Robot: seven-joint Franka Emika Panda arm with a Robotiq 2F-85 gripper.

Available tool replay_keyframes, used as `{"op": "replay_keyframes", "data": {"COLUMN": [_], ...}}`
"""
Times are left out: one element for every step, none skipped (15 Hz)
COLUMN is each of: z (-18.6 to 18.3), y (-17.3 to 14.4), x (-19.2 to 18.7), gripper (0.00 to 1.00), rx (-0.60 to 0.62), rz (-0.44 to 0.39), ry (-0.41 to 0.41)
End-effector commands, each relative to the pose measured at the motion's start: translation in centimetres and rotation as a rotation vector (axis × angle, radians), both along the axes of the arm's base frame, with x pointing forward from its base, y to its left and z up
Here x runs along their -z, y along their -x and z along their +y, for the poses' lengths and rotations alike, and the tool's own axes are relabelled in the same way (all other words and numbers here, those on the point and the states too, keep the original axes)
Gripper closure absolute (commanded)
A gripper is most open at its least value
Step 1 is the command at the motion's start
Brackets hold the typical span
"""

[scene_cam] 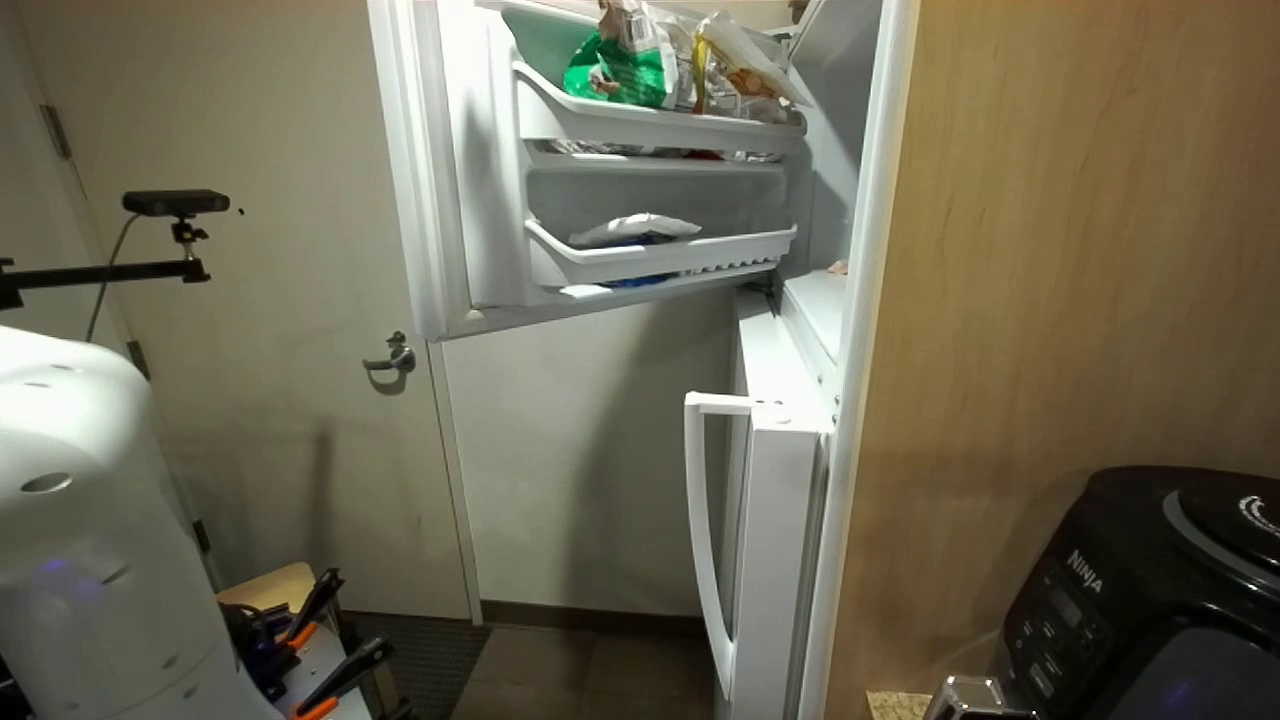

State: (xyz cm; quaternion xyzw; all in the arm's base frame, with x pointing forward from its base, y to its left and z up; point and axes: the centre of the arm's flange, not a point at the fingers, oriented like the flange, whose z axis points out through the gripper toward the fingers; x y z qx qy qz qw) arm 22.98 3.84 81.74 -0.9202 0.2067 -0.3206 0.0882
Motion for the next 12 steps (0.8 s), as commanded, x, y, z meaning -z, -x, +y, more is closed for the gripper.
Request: {"op": "replay_keyframes", "data": {"z": [0.6, 1.0, 1.4, 1.9, 2.2, 2.6, 2.9, 3.1, 3.2, 3.2, 3.2, 3.3], "y": [1.1, 1.3, 1.5, 1.7, 1.9, 2.1, 2.2, 2.3, 2.4, 2.5, 2.5, 2.5], "x": [0.4, 0.5, 0.8, 0.9, 1.0, 1.2, 1.4, 1.6, 1.8, 2.0, 2.3, 2.6], "gripper": [0.00, 0.00, 0.00, 0.00, 0.00, 0.00, 0.00, 0.00, 0.00, 0.00, 0.00, 0.00], "rx": [-0.099, -0.141, -0.177, -0.208, -0.239, -0.264, -0.286, -0.304, -0.323, -0.339, -0.354, -0.366], "rz": [0.034, 0.043, 0.049, 0.054, 0.061, 0.067, 0.074, 0.080, 0.085, 0.092, 0.098, 0.100], "ry": [-0.009, -0.025, -0.034, -0.041, -0.046, -0.047, -0.046, -0.040, -0.035, -0.028, -0.017, -0.007]}}
